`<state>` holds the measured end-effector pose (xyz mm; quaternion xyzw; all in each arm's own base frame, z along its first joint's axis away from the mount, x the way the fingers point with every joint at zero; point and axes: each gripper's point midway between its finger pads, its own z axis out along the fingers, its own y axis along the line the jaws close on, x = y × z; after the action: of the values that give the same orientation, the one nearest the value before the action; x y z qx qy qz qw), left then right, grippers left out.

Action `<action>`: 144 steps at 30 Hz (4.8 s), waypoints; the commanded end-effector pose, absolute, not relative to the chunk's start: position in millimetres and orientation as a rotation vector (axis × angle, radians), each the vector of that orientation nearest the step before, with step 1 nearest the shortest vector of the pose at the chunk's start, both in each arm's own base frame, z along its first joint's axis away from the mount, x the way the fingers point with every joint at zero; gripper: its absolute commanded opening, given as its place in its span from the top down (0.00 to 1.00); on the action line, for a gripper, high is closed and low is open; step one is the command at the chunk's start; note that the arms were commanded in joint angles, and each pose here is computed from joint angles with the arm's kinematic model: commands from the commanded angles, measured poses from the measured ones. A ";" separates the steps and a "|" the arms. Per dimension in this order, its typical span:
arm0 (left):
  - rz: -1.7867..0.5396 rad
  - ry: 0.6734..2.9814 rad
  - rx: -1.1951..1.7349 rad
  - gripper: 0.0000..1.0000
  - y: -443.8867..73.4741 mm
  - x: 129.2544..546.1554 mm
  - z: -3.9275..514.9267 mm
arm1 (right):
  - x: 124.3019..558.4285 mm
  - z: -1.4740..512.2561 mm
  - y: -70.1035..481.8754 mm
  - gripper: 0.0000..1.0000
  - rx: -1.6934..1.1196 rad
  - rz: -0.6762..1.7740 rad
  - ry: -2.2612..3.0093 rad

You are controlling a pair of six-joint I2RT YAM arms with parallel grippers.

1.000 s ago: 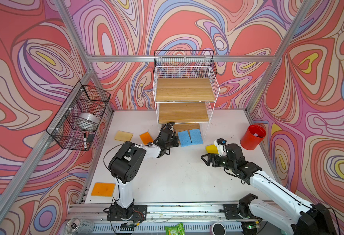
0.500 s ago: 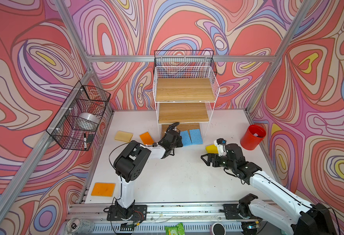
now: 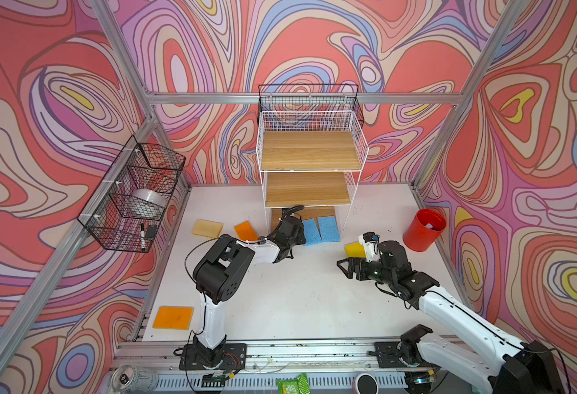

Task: Place and organize the cleaning sponges onto the shelf

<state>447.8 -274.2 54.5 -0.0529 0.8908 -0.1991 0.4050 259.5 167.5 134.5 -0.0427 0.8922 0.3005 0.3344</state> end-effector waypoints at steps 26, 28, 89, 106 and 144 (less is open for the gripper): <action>-0.479 2.270 -0.096 1.00 -290.8 470.8 46.4 | 260.7 128.6 166.0 0.03 -0.120 0.771 2.334; -0.473 2.270 -0.094 1.00 -290.7 472.7 46.7 | 260.7 128.5 165.9 0.02 -0.121 0.771 2.334; -0.320 2.277 -0.109 0.80 -259.3 461.1 69.4 | 262.2 144.0 161.9 0.04 -0.064 0.766 2.322; -0.439 2.347 -0.072 1.00 -264.3 418.5 54.3 | 260.7 141.3 159.9 0.05 -0.062 0.752 2.329; -0.558 2.388 -0.010 1.00 -313.3 404.5 32.9 | 263.4 142.4 159.6 0.05 -0.076 0.735 2.326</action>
<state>400.9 -316.0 36.1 -0.0048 0.9136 -0.2275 0.3369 257.1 160.7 132.0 -0.0244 0.8991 0.2880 0.3288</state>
